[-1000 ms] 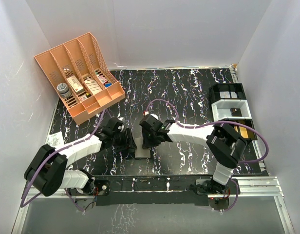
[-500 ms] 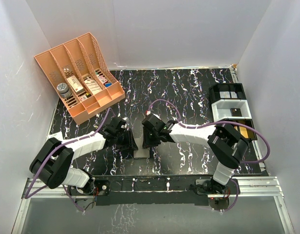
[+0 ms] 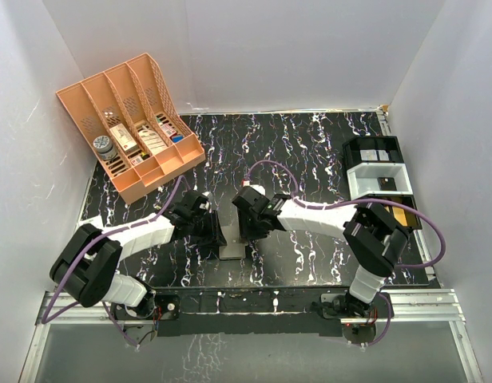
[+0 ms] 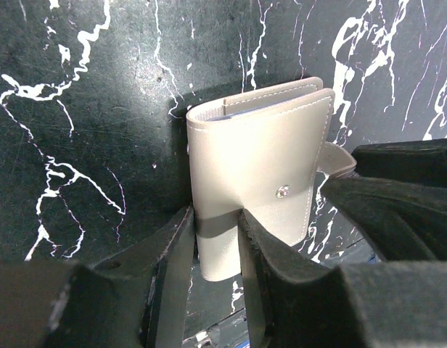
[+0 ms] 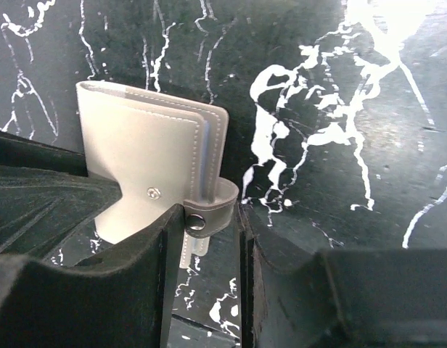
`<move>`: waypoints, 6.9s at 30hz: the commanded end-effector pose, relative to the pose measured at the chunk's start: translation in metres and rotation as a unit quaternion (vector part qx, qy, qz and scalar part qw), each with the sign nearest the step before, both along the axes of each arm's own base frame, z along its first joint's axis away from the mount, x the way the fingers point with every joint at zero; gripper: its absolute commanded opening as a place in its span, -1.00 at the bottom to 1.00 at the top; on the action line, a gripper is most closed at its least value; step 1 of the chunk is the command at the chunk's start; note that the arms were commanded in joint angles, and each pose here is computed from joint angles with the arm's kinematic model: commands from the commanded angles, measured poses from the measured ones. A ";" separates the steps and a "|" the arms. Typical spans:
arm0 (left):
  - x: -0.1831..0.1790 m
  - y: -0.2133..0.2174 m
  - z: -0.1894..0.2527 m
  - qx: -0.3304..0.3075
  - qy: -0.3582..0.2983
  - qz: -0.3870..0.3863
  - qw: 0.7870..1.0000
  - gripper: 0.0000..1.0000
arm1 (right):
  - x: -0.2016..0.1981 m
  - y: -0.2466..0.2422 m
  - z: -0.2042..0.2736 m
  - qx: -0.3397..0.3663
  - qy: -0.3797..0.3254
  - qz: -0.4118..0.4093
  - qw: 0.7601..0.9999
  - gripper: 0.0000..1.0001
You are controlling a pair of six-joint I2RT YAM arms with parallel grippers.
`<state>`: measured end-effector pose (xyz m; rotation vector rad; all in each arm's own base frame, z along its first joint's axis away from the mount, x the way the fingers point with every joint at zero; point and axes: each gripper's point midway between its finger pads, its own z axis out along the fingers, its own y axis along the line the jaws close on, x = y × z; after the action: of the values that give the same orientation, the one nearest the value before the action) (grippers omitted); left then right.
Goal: Take the credit cards out of the card holder
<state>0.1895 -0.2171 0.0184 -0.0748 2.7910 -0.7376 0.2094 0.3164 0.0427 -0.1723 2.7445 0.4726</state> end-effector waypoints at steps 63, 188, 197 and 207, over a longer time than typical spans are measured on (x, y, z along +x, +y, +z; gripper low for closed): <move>-0.012 -0.002 0.041 -0.013 -0.048 -0.045 0.998 -0.14 | 0.042 -0.111 0.075 -0.056 -0.119 -0.116 0.985 -0.14; -0.002 0.036 0.070 0.024 -0.126 0.048 0.991 0.72 | 0.119 -0.143 0.047 0.008 -0.086 -0.123 0.989 -0.61; 0.001 0.050 0.076 0.045 -0.139 0.077 0.986 0.72 | 0.113 -0.102 0.049 0.007 -0.096 -0.025 0.995 -0.61; 0.010 0.059 0.084 0.064 -0.163 0.097 0.980 0.72 | 0.118 -0.094 0.069 0.000 -0.118 0.020 0.993 -0.28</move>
<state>0.1884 -0.1608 0.0867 -0.1700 2.5143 -0.5120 0.3107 0.2100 0.0826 -0.1940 2.5957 0.4063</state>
